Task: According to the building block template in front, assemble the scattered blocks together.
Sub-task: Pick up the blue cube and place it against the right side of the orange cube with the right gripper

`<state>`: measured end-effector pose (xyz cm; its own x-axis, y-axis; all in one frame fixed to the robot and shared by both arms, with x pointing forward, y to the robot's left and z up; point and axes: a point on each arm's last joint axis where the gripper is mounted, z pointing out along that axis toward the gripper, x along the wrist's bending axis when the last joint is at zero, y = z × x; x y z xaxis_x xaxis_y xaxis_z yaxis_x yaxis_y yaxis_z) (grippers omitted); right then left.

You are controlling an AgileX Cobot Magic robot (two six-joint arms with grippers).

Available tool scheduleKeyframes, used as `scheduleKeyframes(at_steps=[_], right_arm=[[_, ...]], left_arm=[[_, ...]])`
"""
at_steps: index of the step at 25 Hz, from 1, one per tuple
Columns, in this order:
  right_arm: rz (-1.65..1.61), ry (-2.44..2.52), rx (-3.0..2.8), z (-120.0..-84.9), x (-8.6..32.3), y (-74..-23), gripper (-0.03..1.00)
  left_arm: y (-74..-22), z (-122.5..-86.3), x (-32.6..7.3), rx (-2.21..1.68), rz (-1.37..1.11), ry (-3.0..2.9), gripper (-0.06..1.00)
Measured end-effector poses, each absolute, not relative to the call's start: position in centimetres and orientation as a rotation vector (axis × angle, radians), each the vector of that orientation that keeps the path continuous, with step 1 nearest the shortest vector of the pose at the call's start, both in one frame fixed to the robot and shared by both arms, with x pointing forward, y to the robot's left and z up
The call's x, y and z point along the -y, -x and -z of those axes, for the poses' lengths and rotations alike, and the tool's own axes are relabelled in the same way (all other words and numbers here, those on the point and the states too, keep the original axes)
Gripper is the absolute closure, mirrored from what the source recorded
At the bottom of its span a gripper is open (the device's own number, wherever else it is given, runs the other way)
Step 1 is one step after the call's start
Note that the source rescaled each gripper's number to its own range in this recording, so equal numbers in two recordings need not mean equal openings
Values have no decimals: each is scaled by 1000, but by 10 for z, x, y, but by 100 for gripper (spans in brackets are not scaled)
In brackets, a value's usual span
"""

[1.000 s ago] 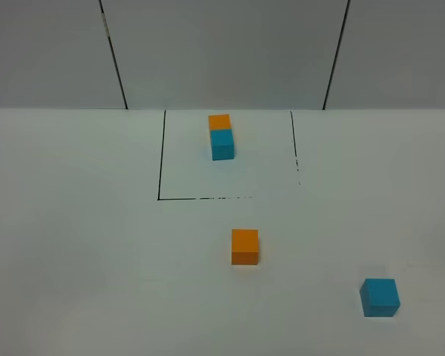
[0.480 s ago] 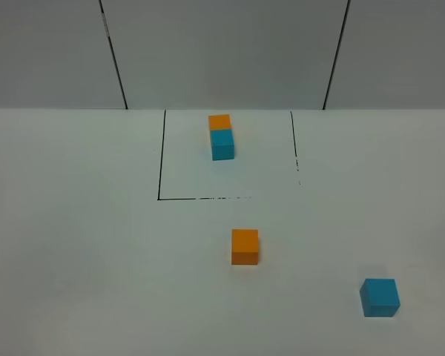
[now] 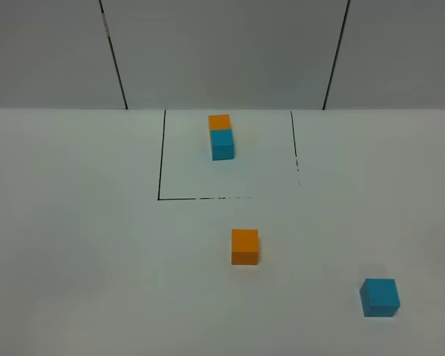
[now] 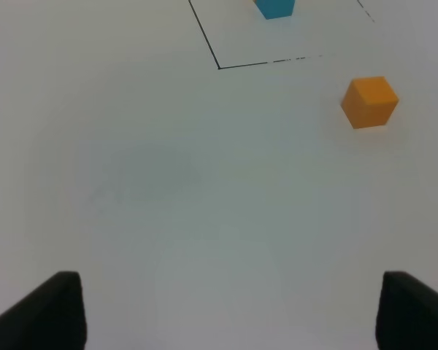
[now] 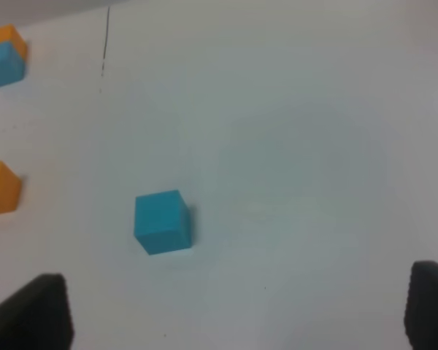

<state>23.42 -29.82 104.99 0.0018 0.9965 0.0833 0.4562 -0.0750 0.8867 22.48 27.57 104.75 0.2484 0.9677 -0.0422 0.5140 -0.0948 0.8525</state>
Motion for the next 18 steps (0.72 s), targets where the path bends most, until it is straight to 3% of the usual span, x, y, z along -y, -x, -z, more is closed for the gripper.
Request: scheduleKeyframes(at_steps=[18], right_arm=[[-1001, -1640, -1514, -1050, 300, -237, 12]], left_arm=[[-225, -1047, -276, -1374, -722, -1729, 26]])
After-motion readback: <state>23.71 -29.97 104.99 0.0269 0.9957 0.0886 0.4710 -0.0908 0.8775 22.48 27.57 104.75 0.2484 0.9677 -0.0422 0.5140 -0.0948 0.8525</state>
